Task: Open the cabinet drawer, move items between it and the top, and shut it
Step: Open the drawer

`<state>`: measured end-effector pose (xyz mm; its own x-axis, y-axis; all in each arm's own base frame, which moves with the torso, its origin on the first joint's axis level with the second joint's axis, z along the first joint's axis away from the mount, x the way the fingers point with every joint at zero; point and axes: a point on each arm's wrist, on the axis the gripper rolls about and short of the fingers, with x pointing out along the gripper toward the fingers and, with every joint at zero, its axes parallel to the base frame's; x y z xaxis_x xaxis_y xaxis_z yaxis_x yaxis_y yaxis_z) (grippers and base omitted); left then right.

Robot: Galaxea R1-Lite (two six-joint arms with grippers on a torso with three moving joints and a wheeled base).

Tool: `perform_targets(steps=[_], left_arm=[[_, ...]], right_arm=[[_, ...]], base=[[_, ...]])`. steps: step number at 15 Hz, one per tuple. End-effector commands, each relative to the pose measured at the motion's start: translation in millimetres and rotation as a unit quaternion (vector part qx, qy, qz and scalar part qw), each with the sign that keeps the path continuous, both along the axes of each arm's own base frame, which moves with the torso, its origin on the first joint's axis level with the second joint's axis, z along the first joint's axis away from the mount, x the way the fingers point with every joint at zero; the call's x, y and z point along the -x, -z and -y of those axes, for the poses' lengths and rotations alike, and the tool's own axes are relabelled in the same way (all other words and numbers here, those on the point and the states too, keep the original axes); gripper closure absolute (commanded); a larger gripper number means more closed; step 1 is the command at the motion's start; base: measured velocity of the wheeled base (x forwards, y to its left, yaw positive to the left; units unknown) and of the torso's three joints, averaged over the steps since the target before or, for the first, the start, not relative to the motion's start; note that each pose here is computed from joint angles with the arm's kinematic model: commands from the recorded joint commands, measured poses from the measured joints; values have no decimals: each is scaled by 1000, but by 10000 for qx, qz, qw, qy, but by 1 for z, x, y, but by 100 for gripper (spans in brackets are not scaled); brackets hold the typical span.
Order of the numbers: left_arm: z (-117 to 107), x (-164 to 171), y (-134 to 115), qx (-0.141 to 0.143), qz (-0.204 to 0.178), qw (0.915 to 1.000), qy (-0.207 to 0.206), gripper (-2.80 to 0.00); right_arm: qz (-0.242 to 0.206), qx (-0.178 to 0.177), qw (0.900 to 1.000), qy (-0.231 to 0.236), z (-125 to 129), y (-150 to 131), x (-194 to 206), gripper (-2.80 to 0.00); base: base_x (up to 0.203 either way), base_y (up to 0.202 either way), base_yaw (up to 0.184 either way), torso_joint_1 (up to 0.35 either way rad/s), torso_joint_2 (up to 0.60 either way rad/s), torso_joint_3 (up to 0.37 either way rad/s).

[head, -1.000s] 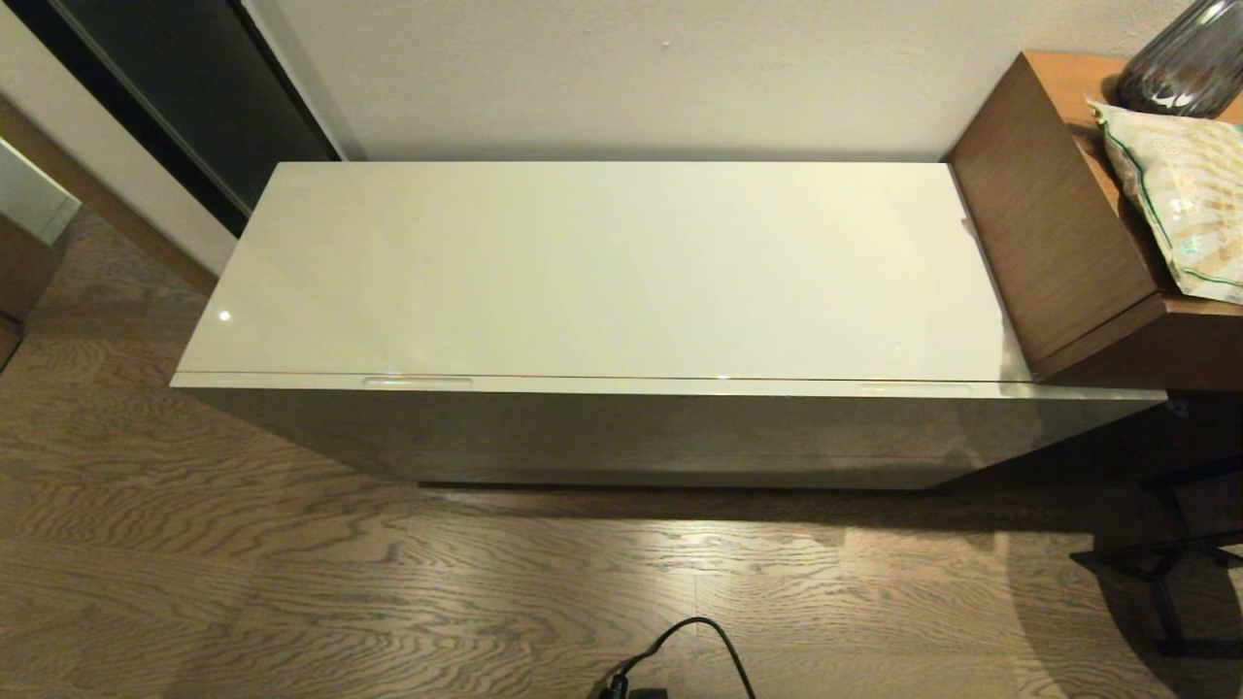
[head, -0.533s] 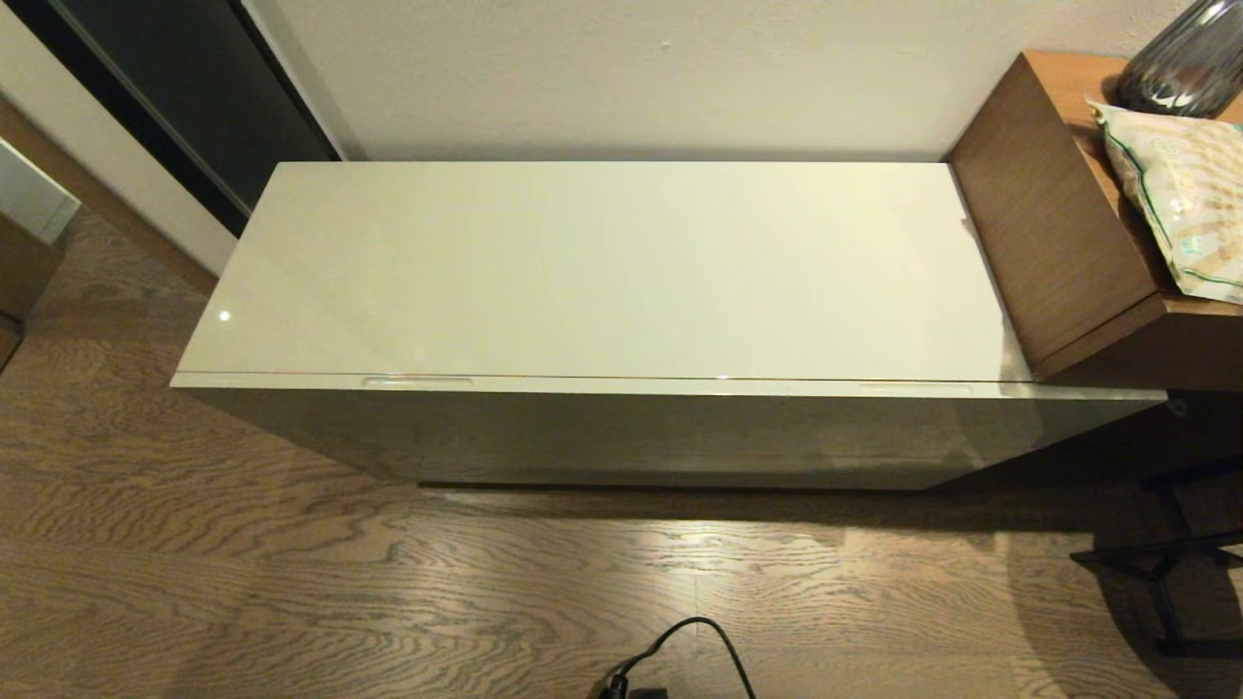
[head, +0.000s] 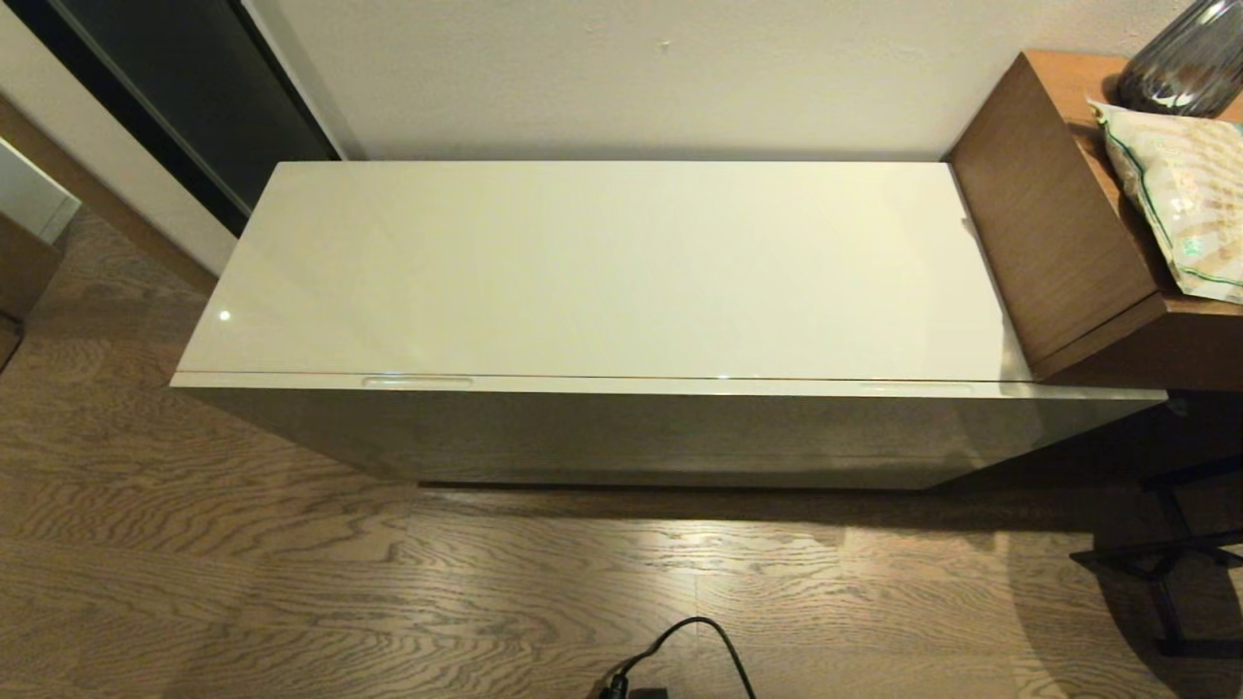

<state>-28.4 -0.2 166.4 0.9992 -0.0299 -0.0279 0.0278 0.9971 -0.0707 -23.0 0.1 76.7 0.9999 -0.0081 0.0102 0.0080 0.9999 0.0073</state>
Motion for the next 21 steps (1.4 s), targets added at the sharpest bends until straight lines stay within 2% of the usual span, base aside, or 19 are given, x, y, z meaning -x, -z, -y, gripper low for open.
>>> perform_targets(steps=[1,2,3,4,5,7,8,9,10,12,13,14,15,18,20,21], left_arm=[[0,-20,-53,312,-407,9987,40,0],[1,-21,-54,220,-615,9978,137,0],[1,-24,-45,140,-977,9948,238,0],[2,-30,-30,107,-1436,9889,357,0],[2,-39,-26,119,-1740,9835,471,0],[4,-72,-28,184,-2509,9651,730,0],[6,-94,-28,251,-2929,9515,911,0],[7,-108,-28,318,-3184,9412,1088,0],[8,-118,-29,368,-3281,9357,1245,0],[12,-161,-30,378,-3355,9309,1398,0],[15,-188,-25,351,-3420,9280,1436,-229],[20,-212,-20,270,-3343,9311,1435,-280],[25,-229,-18,201,-3120,9392,1421,-280],[36,-260,-17,294,-2536,9567,1395,-280],[39,-274,-17,321,-2190,9666,1295,-280],[45,-274,-17,267,-2186,9671,1273,-280]], right_arm=[[-5,-2,10000,-2,0,0,0,0],[-5,-2,10000,-2,0,0,0,0],[-5,-2,10000,-2,0,0,0,0],[-5,-2,10000,-2,0,0,0,0],[-5,-2,10000,-2,0,0,0,0],[-5,-2,10000,-2,0,0,0,0],[-5,-2,10000,-2,0,0,0,0],[-5,-2,10000,-2,0,0,0,0],[-5,-2,10000,-2,0,0,0,0],[-5,-2,10000,-2,0,0,0,0],[-5,-2,10000,-2,0,0,0,0],[-5,-2,10000,-2,0,0,0,0],[-5,-2,10000,-2,0,0,0,0],[-5,-2,10000,-2,0,0,0,0],[-5,-2,10000,-2,0,0,0,0],[-5,-2,10000,-2,0,0,0,0]], base=[[0,0,0,0,0,0],[0,0,0,0,0,0],[0,0,0,0,0,0],[0,0,0,0,0,0],[0,0,0,0,0,0],[0,0,0,0,0,0],[0,0,0,0,0,0],[0,0,0,0,0,0],[0,0,0,0,0,0],[0,0,0,0,0,0],[0,0,0,0,0,0],[0,0,0,0,0,0],[0,0,0,0,0,0],[0,0,0,0,0,0],[0,0,0,0,0,0],[0,0,0,0,0,0]])
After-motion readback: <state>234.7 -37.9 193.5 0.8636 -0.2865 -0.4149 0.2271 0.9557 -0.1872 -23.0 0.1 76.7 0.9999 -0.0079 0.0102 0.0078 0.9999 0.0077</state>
